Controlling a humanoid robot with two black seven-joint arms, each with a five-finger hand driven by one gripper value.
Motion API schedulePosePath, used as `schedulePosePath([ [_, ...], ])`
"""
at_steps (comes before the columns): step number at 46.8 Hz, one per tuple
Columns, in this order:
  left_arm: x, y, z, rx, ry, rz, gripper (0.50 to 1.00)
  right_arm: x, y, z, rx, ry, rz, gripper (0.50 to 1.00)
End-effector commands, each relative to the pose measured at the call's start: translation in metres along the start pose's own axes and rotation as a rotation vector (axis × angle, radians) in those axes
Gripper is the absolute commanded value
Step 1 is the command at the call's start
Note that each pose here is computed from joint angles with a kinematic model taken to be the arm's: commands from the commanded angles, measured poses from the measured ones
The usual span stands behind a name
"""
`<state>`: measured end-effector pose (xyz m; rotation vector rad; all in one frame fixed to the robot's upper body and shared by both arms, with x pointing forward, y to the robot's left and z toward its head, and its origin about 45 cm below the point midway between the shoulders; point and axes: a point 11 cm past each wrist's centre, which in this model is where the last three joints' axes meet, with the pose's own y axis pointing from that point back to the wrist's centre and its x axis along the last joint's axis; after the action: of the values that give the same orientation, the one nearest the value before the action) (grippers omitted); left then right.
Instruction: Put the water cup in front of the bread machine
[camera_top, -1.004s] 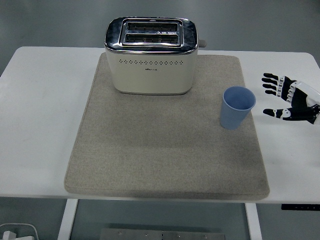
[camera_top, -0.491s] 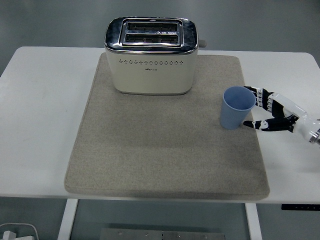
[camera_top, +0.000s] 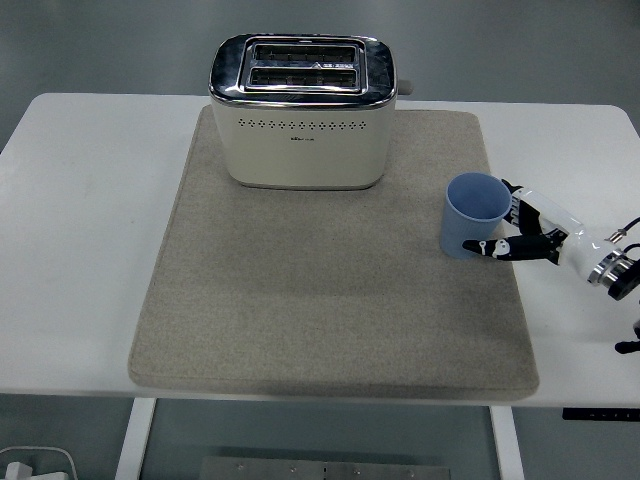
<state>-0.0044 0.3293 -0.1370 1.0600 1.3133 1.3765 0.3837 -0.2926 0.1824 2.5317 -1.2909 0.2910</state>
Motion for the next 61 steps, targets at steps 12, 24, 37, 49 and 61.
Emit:
schedulePosePath([
  [12,0.000,0.000,0.000,0.000,0.000,0.001,1.000,-0.010,-0.011,-0.003,0.016,-0.002,0.013,0.828],
  [24,0.000,0.000,0.000,0.000,0.000,-0.001,0.999,-0.006,-0.020,-0.011,0.011,0.035,0.020,0.500],
  [37,0.000,0.000,0.000,0.000,0.000,-0.001,0.999,-0.006,-0.023,-0.020,0.025,0.012,0.004,0.500],
  [49,0.000,0.000,0.000,0.000,0.000,0.001,1.000,-0.034,-0.038,-0.038,0.077,-0.030,-0.064,0.500],
  [61,0.000,0.000,0.000,0.000,0.000,0.001,0.999,-0.078,-0.079,-0.066,0.142,-0.069,-0.111,0.500],
])
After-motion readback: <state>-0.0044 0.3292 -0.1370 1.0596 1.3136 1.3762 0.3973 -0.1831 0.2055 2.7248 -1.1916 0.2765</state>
